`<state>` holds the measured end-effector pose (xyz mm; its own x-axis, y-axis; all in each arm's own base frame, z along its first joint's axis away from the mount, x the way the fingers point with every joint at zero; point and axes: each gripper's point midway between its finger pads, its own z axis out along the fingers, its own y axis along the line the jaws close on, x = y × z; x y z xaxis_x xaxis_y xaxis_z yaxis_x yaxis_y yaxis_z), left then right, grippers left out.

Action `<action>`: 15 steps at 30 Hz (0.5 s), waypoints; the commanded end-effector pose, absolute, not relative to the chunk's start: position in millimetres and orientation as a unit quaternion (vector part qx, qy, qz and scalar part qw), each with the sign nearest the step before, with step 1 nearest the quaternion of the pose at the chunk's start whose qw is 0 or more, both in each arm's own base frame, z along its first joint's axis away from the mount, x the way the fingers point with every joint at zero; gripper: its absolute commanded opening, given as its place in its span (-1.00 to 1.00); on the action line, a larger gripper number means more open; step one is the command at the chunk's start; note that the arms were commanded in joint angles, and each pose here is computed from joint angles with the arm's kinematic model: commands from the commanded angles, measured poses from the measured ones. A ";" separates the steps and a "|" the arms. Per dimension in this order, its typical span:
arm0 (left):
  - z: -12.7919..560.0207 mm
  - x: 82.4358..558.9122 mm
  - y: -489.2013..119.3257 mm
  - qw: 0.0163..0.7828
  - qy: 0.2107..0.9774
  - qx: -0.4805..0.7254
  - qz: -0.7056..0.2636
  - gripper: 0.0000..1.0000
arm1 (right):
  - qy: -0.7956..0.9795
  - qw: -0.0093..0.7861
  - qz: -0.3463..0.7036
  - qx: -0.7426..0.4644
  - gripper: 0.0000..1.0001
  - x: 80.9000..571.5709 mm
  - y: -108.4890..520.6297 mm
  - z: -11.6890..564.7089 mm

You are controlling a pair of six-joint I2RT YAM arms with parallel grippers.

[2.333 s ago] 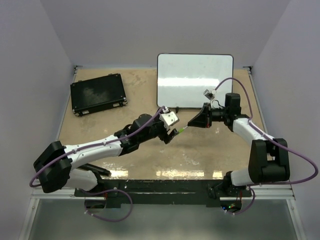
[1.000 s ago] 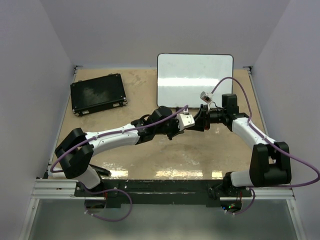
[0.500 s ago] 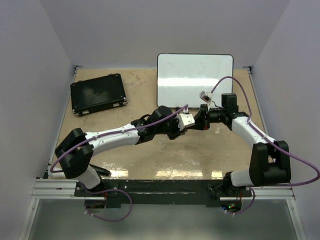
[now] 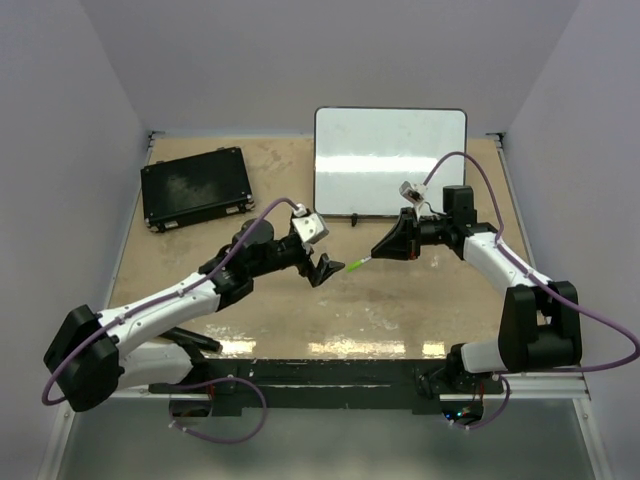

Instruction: Write a sentence on the whiteboard

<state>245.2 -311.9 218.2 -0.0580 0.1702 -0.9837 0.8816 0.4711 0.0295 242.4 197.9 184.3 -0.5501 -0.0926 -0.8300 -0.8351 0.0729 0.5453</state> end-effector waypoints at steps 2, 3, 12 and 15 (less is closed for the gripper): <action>205.4 224.9 -333.1 0.523 0.617 0.459 -0.368 0.83 | 0.632 0.337 0.590 -0.373 -1.00 240.3 198.3 204.8; 204.2 223.6 -337.0 0.519 0.615 0.465 -0.369 0.82 | 0.632 0.335 0.592 -0.370 -1.00 239.7 198.4 205.0; 190.0 233.3 -385.0 0.500 0.617 0.519 -0.316 0.63 | 0.629 0.335 0.596 -0.370 -1.00 238.8 198.7 206.0; 181.3 242.4 -394.3 0.489 0.631 0.521 -0.302 0.32 | 0.632 0.336 0.594 -0.368 -1.00 239.1 198.6 205.5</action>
<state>224.9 -379.6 163.8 -0.0453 0.3552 -0.9337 0.9642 0.2600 0.0522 242.6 199.0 192.7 -0.5455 -0.0788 -0.8344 -0.8381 0.0503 0.5432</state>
